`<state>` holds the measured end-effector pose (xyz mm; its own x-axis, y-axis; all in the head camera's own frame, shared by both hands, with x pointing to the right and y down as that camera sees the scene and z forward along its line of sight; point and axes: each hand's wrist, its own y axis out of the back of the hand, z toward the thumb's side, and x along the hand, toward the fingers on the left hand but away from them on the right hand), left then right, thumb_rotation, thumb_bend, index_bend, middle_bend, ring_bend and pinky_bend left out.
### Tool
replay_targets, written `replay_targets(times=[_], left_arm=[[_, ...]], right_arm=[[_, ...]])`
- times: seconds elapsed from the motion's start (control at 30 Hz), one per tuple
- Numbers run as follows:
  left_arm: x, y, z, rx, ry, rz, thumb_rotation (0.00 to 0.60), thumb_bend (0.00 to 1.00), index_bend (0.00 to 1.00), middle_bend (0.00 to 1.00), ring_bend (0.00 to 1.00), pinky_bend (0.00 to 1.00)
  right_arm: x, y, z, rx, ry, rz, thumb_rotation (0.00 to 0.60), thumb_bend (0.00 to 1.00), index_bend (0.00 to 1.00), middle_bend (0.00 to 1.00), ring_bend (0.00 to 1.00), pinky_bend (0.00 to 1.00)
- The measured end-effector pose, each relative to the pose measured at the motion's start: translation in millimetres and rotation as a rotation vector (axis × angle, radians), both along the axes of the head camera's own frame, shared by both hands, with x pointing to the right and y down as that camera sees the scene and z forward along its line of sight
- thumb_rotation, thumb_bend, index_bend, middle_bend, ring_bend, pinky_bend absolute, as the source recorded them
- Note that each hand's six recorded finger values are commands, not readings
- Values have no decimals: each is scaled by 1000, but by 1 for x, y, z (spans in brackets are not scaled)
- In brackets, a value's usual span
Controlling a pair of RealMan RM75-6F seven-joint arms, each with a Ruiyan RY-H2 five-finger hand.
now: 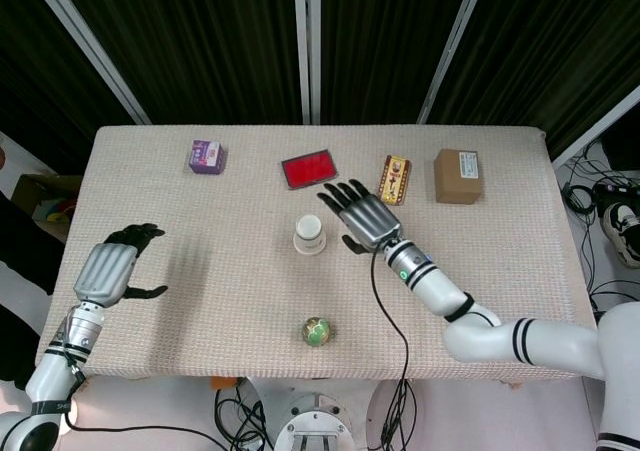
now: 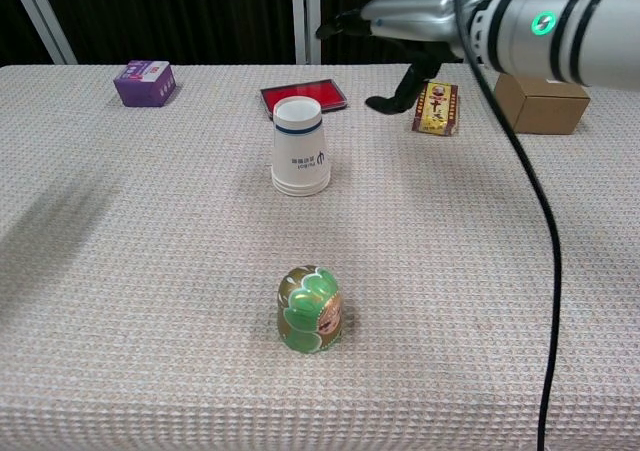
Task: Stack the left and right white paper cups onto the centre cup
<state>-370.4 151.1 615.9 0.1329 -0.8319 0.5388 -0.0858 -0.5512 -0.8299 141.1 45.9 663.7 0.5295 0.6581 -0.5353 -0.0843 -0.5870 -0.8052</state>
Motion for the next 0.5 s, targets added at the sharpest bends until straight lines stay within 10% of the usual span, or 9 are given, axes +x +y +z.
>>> replay_targets(times=[0.2,0.5], left_arm=[[-30,1,-9,58,-159,2,600,64,227,168,147,235],[-69,31,-37,148,-294,-57,600,64,230,169,146,208]], right_arm=[[101,12,-32,107,48,172,600,367,0,90,0,137],[242,90,-81,138,61,443,600,367,0,92,0,137]])
